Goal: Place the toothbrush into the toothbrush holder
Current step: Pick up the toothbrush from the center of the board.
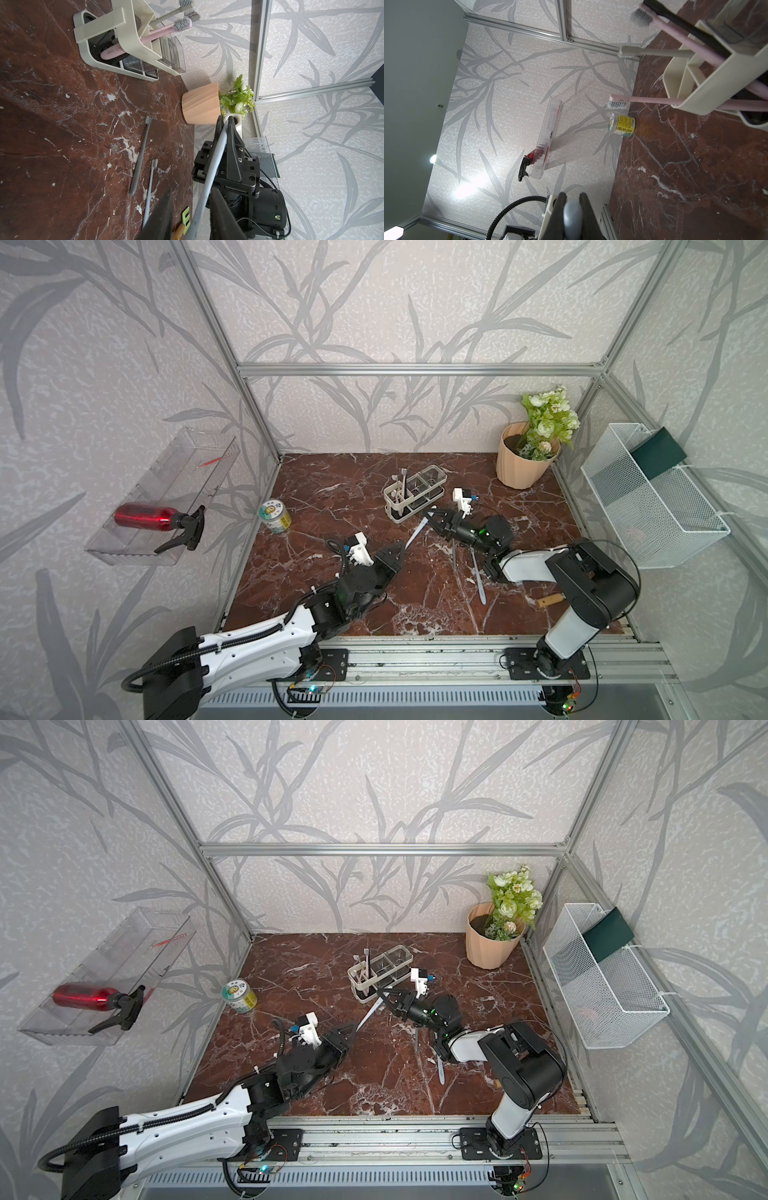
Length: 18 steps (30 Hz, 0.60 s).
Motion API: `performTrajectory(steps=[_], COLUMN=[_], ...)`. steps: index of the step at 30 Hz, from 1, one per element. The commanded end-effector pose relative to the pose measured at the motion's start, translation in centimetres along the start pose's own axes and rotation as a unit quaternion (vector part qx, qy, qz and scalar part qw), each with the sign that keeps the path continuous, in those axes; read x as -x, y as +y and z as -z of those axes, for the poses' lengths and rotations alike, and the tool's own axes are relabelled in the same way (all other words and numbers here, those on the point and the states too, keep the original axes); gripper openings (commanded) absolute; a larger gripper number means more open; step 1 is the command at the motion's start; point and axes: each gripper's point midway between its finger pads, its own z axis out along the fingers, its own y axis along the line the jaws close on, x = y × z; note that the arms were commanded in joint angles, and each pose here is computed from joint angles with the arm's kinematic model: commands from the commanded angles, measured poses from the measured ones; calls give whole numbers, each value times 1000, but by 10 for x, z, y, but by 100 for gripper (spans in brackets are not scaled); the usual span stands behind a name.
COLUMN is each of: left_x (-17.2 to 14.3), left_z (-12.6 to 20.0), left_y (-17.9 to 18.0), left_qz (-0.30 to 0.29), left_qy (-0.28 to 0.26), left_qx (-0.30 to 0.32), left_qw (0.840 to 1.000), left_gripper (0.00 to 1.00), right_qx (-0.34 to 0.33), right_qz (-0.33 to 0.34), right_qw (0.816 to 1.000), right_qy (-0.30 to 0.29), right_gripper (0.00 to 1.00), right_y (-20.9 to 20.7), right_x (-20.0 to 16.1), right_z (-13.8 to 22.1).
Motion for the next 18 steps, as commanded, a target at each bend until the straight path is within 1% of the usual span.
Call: performTrajectory(steps=[1, 8, 14, 15, 18], left_x=[5, 6, 7, 8, 8], left_z=[1, 2, 3, 3, 3], left_y=[1, 4, 2, 1, 1], left_qz=[14, 21, 20, 20, 18], left_qy=[-11, -13, -16, -17, -18], left_qx=[-6, -10, -14, -15, -14], left_qw=[1000, 1000, 1000, 1000, 1000], left_gripper=[26, 18, 12, 10, 6], right_qx=[24, 20, 22, 13, 12], right_qz=[9, 0, -1, -5, -4], right_qw=[1000, 1000, 1000, 1000, 1000], right_qy=[1, -8, -3, 0, 2], right_gripper=[0, 0, 0, 0, 0], right_y=[13, 10, 11, 1, 1], right_x=[2, 5, 3, 1, 0], right_z=[-4, -5, -6, -7, -7])
